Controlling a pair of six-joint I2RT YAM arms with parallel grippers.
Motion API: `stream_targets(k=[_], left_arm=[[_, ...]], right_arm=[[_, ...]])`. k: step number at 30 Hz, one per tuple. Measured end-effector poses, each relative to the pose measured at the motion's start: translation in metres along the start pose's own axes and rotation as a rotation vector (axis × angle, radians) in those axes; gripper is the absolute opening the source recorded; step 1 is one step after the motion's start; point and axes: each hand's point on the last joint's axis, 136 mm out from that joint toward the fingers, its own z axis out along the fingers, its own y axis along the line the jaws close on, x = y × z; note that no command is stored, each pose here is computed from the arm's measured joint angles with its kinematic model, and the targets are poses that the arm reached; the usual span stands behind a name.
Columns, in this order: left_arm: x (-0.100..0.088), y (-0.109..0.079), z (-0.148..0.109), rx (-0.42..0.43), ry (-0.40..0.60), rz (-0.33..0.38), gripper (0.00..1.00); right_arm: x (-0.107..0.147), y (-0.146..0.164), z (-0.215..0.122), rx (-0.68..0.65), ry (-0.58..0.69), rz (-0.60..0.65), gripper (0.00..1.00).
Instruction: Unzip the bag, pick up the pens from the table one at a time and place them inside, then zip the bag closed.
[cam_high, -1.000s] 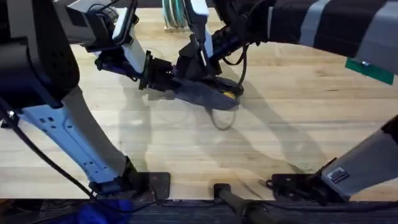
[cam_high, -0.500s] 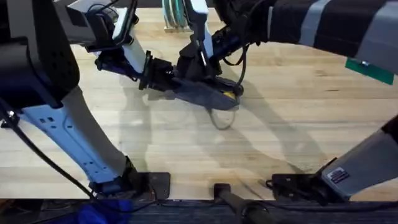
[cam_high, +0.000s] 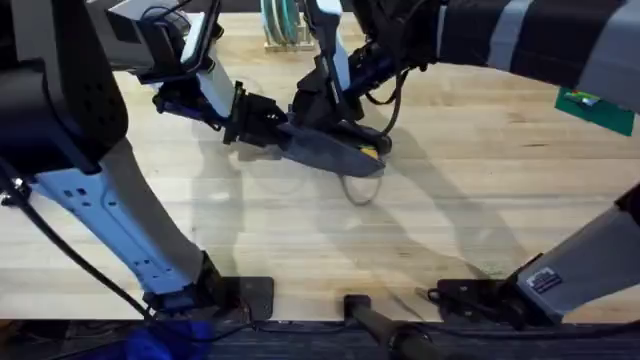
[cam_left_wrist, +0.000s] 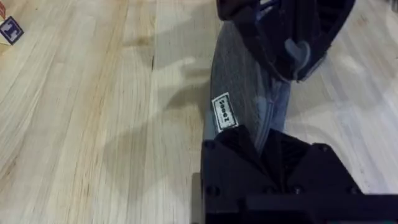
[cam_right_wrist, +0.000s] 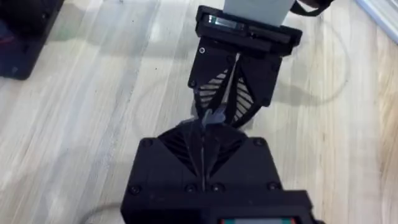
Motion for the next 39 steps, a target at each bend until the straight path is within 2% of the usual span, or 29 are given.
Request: stream_targets(k=[39], left_arm=[[0.000,0.000,0.000,0.000,0.001,0.003,0.041]], right_arm=[[0.046,0.010,-0.036,-0.045,0.068,0.251,0.033]])
